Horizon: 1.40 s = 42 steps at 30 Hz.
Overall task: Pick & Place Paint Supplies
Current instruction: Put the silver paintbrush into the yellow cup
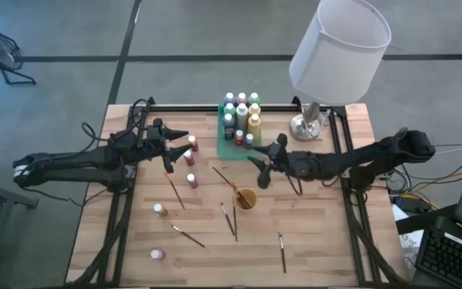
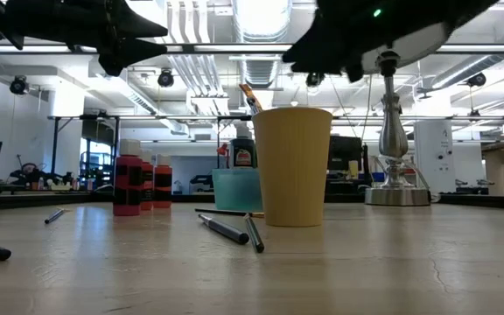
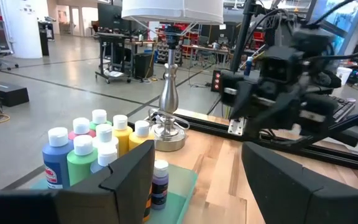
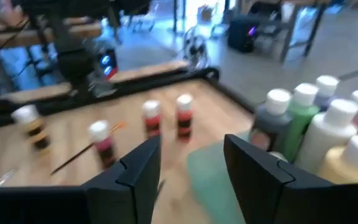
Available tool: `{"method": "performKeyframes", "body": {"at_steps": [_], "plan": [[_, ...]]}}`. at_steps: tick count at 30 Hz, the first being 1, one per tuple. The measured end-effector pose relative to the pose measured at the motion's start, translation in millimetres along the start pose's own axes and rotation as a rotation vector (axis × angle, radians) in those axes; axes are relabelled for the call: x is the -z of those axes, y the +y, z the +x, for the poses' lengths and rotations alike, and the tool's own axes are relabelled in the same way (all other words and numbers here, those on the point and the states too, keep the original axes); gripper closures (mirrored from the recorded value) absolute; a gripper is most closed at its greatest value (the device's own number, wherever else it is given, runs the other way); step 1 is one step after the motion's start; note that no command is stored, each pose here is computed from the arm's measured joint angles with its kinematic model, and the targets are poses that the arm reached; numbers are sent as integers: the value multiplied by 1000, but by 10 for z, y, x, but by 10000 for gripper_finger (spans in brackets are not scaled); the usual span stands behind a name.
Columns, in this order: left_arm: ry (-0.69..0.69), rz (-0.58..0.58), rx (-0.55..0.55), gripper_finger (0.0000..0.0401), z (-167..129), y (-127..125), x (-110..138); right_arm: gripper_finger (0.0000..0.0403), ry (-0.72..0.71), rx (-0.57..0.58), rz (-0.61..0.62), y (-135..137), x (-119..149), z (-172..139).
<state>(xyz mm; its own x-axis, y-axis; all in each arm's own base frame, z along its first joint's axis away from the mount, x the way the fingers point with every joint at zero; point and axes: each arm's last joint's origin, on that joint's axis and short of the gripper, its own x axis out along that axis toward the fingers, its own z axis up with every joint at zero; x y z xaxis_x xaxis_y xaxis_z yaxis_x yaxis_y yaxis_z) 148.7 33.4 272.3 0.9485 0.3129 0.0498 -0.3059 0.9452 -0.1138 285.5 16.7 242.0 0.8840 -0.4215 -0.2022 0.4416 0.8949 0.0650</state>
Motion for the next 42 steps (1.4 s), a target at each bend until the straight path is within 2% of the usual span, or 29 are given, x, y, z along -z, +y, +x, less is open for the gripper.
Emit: {"method": "performKeyframes", "body": {"at_steps": [9, 18, 28, 34, 42], "plan": [[4, 1, -1, 153, 0, 2, 4, 268, 212, -128, -9, 497, -126, -623], [5, 1, -1, 153, 1, 2, 5, 300, 396, -128, 53, 969, -79, -1100], [36, 4, -5, 153, 0, 5, 35, 320, 626, 70, 159, 1420, 53, -1348], [69, 8, -8, 153, -2, 9, 67, 303, 655, 148, 223, 1706, 153, -1325], [85, 10, -10, 153, -3, 11, 83, 268, 767, 348, 396, 1832, 434, -1249]]}}
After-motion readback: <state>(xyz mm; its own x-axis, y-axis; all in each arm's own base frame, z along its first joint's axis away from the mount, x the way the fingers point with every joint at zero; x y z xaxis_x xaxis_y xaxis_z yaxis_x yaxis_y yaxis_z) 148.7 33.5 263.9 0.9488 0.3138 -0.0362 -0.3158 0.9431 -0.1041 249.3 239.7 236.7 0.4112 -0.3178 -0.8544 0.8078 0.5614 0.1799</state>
